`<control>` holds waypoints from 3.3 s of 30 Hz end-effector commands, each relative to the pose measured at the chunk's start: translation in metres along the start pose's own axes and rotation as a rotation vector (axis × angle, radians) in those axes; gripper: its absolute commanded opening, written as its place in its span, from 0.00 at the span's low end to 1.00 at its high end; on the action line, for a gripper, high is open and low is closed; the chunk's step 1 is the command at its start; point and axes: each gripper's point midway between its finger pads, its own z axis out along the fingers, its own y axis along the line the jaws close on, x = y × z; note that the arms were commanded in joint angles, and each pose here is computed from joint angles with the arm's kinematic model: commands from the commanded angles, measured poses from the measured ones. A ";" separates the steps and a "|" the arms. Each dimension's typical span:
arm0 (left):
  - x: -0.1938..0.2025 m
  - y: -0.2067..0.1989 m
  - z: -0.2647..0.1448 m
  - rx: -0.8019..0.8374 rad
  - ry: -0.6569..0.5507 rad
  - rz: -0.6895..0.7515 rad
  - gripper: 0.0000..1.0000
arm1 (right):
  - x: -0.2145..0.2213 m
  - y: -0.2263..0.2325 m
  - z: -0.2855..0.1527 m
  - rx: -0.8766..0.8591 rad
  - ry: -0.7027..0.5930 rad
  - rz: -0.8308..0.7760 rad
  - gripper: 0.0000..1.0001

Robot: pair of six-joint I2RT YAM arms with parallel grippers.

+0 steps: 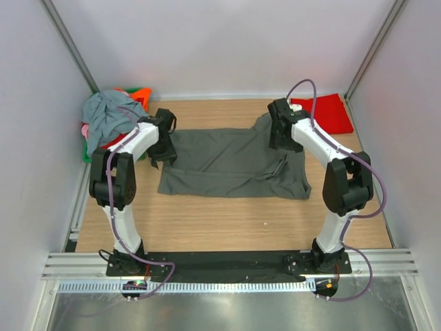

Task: Fold and stack the t-shirts
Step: Fold the tshirt

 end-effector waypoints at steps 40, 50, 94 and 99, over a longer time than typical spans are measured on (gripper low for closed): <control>0.078 0.034 0.007 0.198 -0.120 -0.236 0.56 | 0.126 -0.083 -0.020 -0.180 0.050 0.550 0.89; 0.090 0.036 0.019 0.194 -0.090 -0.254 0.47 | 0.140 -0.085 0.005 -0.156 0.080 0.624 0.74; 0.112 0.069 -0.081 0.265 -0.130 -0.281 0.74 | 0.123 -0.130 -0.015 -0.091 -0.001 0.678 0.73; 0.080 0.064 -0.135 0.330 -0.234 -0.070 0.75 | 0.095 -0.124 -0.042 -0.181 -0.070 0.644 0.72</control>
